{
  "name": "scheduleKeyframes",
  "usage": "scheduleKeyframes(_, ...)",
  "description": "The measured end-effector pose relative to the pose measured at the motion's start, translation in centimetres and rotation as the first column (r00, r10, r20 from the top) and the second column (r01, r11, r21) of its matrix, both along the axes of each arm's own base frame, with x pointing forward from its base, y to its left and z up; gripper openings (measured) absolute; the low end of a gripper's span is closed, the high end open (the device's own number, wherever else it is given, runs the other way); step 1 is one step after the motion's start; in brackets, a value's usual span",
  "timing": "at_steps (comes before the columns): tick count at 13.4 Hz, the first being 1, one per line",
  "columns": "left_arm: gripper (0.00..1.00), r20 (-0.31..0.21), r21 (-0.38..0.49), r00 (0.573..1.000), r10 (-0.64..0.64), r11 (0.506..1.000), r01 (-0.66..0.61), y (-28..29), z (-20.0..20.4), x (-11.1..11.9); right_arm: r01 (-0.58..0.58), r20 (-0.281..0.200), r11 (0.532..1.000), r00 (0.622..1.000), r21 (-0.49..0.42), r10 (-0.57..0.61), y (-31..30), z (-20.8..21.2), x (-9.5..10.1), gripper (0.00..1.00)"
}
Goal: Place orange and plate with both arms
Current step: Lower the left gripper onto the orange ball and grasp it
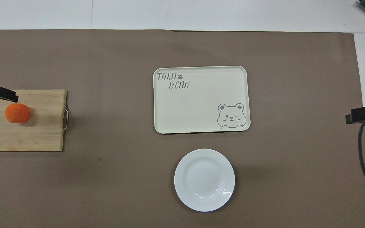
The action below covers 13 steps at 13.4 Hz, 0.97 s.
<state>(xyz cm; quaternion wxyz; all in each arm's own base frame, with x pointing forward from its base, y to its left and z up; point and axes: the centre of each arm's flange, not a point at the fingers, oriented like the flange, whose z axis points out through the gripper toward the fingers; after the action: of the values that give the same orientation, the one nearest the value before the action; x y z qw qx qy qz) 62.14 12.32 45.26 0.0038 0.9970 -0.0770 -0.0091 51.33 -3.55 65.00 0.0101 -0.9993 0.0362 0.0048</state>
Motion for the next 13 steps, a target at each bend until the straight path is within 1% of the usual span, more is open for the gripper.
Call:
scheduleKeyframes(3, 1.0, -0.01, -0.003, 1.0, 0.015, 1.0, -0.015, 1.1, -2.9, 0.0, 0.0, -0.002, 1.0, 1.0, 0.0, 0.0, 0.0, -0.1, 0.0, 1.0)
scheduleKeyframes(7, 1.0, -0.012, -0.003, 0.999, 0.03, 1.0, -0.03, 1.9, -6.1, -0.9, 0.0, 0.004, 1.0, 1.0, 0.0, 0.0, 0.0, -0.1, 0.1, 1.0)
scheduleKeyframes(13, 1.0, -0.013, -0.004, 0.999, 0.041, 0.999, -0.041, 2.4, -8.8, -1.5, 0.008, 0.002, 1.0, 1.0, 0.0, -0.008, 0.2, -0.2, 0.1, 1.0)
